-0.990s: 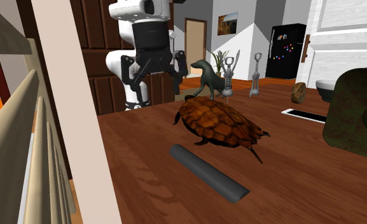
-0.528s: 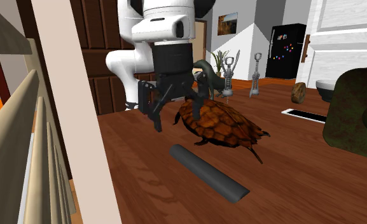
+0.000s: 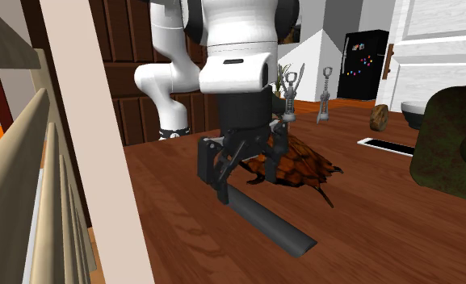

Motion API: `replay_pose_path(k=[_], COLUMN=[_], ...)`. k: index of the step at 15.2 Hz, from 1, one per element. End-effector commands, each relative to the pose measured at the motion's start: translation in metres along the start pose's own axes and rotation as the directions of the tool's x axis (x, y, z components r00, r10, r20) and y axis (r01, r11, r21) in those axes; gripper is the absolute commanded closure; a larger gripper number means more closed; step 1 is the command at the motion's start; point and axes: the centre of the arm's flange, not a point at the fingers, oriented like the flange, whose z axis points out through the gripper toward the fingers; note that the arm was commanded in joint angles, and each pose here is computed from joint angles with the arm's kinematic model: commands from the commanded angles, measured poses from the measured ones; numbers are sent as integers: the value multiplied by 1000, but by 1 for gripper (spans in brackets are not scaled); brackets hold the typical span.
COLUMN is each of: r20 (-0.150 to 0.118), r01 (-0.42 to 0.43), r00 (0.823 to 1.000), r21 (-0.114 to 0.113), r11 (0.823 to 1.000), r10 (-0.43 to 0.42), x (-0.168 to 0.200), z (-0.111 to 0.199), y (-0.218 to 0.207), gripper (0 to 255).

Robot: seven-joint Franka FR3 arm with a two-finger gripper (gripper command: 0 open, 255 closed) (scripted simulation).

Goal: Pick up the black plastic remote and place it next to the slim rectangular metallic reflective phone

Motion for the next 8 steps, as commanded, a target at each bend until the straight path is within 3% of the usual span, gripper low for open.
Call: replay_pose_path(k=[1,3,8], r20=[0,0,0], r01=[0,0,0], r00=[1000,1000,1000], r21=[0,0,0], r11=[1000,1000,1000], r10=[0,0,0], x=[0,0,0], z=[12,26,26], y=[1,1,1], gripper=[0,0,0])
